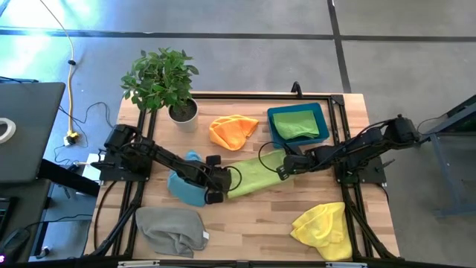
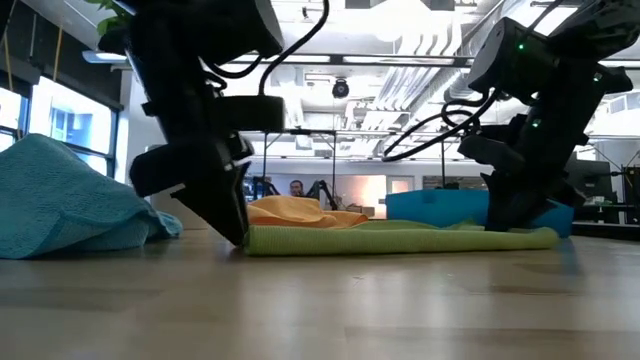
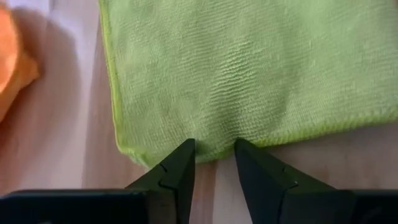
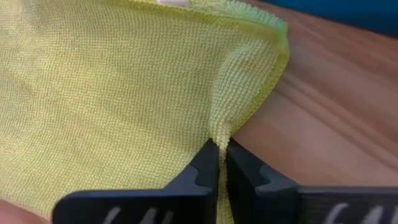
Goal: Fold microfiber towels
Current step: Fold the light green microfiber cloth
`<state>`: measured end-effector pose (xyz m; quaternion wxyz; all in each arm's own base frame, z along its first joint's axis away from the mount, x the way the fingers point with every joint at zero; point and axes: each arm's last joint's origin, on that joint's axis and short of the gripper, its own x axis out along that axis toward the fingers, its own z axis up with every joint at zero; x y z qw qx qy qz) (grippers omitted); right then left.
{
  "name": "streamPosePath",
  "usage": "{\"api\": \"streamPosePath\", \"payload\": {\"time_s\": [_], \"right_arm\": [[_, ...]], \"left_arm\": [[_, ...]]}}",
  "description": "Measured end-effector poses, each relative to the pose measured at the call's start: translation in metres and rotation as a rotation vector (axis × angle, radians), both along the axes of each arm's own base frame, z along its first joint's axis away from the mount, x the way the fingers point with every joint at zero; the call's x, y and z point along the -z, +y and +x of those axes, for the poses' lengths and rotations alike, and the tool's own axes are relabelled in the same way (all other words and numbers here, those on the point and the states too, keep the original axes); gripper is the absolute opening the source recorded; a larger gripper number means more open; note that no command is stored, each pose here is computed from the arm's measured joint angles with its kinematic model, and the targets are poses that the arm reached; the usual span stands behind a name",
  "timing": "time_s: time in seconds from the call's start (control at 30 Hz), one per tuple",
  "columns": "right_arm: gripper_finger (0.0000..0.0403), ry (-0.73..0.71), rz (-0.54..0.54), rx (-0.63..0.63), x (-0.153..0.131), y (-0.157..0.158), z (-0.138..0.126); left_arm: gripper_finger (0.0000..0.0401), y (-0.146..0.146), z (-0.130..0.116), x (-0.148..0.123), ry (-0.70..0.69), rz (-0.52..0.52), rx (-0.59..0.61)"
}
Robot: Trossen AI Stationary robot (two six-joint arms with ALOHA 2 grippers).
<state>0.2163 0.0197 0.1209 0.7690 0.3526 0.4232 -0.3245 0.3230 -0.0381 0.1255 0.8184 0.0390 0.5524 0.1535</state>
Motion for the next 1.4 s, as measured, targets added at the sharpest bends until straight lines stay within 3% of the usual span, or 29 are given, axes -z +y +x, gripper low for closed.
{"api": "streamPosePath", "payload": {"time_s": [0.27, 0.5, 0.73, 0.87, 1.1, 1.4], "right_arm": [[0.0002, 0.099, 0.009, 0.014, -0.009, 0.001, 0.001], [0.0001, 0.274, -0.05, 0.011, -0.046, 0.0, 0.007], [0.0, 0.252, -0.031, 0.078, -0.084, 0.006, 0.021], [0.0, 0.241, -0.032, 0.052, -0.092, 0.017, 0.041], [0.0, 0.332, -0.039, -0.019, -0.079, 0.031, 0.09], [0.0, 0.288, -0.045, -0.064, -0.081, 0.042, 0.15]], "left_arm": [[0.0106, 0.002, -0.016, -0.025, 0.021, 0.028, -0.055], [0.0106, -0.006, -0.027, -0.033, 0.05, 0.043, -0.065], [0.0106, -0.016, -0.028, -0.034, 0.046, 0.044, -0.036], [0.0106, -0.021, -0.029, -0.034, 0.049, 0.048, -0.017], [0.0106, -0.025, -0.035, -0.034, 0.092, 0.063, -0.002], [0.0106, -0.038, -0.046, -0.034, 0.144, 0.121, 0.021]]}}
